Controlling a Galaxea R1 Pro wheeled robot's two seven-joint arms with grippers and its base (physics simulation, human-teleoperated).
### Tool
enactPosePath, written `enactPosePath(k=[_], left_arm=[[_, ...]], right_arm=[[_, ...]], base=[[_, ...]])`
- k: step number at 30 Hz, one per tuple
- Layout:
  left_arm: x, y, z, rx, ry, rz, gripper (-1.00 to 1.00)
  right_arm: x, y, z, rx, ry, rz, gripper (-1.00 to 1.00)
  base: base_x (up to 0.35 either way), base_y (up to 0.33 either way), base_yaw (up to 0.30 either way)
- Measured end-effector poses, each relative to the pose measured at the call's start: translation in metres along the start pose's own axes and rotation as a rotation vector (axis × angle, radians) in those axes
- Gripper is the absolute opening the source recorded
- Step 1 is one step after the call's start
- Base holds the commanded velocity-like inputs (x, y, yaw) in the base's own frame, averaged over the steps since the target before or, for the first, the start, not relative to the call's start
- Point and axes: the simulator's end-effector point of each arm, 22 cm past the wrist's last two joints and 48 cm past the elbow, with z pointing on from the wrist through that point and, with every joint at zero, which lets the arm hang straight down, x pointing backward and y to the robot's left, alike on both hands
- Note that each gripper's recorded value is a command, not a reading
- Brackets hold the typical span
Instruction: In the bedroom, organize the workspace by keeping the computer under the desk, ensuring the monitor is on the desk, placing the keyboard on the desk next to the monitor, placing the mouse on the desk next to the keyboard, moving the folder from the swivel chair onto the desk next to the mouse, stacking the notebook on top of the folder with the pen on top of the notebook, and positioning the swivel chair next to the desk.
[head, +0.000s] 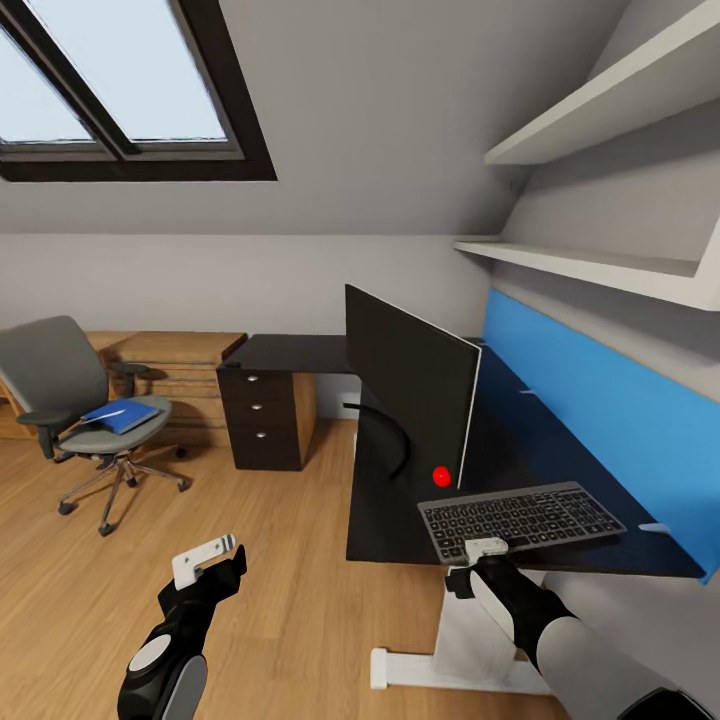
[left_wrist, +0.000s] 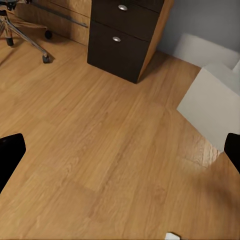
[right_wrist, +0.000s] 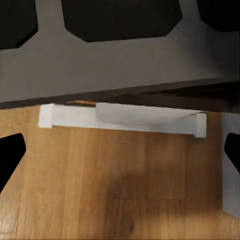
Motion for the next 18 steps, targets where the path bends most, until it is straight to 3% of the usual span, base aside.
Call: enactPosePath(k=[9, 18], left_arm=[[-0.0001, -0.0002, 0.0002, 0.000, 0.000, 0.000, 1.00], [0.0003, -0.0001, 0.0005, 0.000, 0.001, 0.000, 1.00]], right_arm=[[0.0056, -0.0014, 0.0013, 0.002, 0.016, 0.015, 1.00], [0.0001, 0.0004, 0.0006, -0.001, 0.001, -0.001, 1.00]], base=[[0.077, 0.069, 0.000], [-0.243, 0.001, 0.000]])
